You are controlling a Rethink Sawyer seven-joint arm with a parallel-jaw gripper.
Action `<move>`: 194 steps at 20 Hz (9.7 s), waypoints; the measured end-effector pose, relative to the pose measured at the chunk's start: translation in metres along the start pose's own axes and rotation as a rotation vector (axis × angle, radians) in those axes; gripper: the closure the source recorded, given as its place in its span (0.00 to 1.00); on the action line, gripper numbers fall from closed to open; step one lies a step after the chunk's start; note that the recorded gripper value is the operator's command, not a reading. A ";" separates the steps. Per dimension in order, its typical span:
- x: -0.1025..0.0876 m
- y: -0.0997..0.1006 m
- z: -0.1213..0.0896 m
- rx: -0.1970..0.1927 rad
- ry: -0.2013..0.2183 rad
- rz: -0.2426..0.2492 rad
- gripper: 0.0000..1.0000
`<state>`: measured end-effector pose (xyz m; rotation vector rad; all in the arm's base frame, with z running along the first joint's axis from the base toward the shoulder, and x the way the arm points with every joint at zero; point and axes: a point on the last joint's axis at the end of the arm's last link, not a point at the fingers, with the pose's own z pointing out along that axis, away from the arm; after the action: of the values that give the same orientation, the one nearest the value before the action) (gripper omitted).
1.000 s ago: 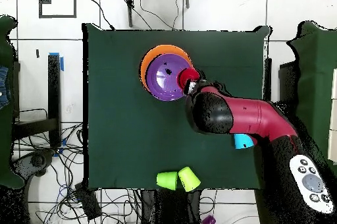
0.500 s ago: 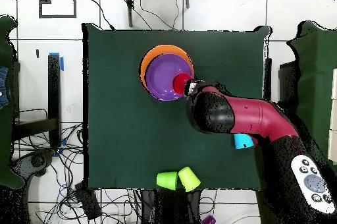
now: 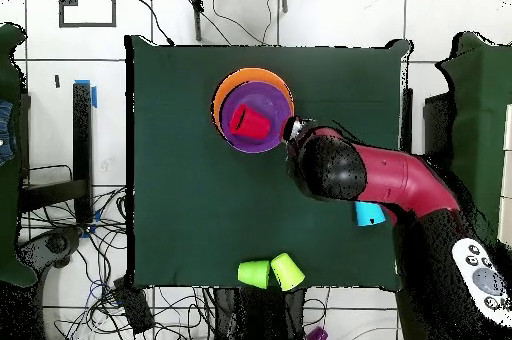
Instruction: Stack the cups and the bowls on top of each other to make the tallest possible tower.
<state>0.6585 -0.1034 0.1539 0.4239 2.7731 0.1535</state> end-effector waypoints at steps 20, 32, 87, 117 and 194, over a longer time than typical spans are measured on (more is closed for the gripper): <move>-0.004 0.034 -0.010 -0.018 -0.012 -0.019 0.00; 0.004 0.008 -0.005 0.020 0.020 -0.015 0.00; 0.050 -0.201 0.085 0.070 0.188 0.154 0.00; 0.122 -0.201 -0.078 0.108 0.102 0.085 0.00; 0.306 -0.353 0.055 -0.044 0.023 0.030 0.00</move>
<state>0.3054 -0.3419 -0.0456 0.4547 2.7808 0.2275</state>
